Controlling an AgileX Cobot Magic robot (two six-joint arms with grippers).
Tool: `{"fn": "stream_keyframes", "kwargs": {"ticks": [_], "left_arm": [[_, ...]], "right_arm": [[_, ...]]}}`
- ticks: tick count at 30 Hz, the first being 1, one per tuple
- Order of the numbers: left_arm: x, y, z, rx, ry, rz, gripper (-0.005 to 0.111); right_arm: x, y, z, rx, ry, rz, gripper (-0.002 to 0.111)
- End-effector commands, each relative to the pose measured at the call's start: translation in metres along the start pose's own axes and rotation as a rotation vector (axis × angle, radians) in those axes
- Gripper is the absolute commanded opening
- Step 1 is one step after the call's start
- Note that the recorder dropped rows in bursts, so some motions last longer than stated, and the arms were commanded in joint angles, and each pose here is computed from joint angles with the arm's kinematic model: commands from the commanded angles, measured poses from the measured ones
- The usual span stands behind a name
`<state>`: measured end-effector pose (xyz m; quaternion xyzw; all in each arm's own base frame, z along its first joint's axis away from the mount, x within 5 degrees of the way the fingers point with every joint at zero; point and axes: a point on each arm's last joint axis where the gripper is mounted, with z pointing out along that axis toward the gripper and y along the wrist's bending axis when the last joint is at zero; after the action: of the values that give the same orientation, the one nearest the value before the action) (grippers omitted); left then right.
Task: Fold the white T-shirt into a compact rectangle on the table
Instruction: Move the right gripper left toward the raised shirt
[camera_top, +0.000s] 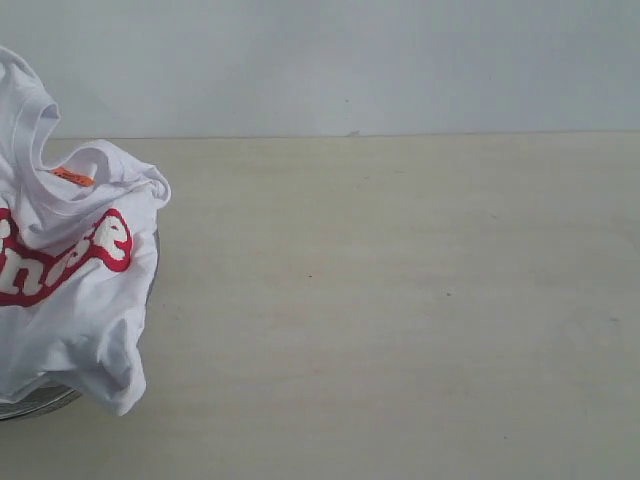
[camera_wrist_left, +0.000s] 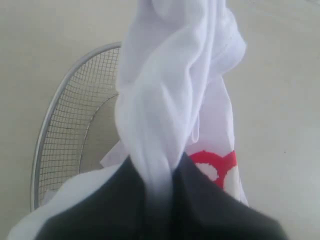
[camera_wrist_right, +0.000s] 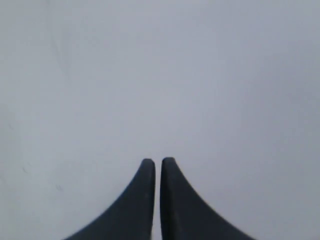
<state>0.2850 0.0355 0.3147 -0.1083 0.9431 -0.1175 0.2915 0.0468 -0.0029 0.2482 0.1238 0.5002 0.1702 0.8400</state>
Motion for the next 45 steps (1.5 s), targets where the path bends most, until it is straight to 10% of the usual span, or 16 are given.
{"fn": "stream_keyframes", "kwargs": {"ticks": [1, 9, 19, 28, 45], "left_arm": [[-0.002, -0.004, -0.01, 0.012, -0.047, 0.006, 0.005], [-0.002, -0.006, -0.012, 0.029, -0.053, 0.017, 0.005], [-0.001, -0.005, -0.012, 0.024, -0.045, 0.028, 0.005], [-0.001, -0.006, -0.012, 0.025, -0.045, 0.029, 0.005], [0.0, -0.021, -0.014, 0.195, -0.036, 0.088, 0.005]], "right_arm": [[-0.011, 0.006, 0.005, -0.022, -0.021, 0.323, 0.0], [-0.029, 0.036, 0.07, -0.007, 0.435, 0.131, 0.0], [0.07, 0.087, 0.162, -0.009, 1.021, 0.073, 0.0], [0.09, 0.089, 0.209, -0.019, 1.311, -0.111, 0.0], [0.177, 0.036, 0.313, -0.43, 1.554, 0.711, 0.0]]}}
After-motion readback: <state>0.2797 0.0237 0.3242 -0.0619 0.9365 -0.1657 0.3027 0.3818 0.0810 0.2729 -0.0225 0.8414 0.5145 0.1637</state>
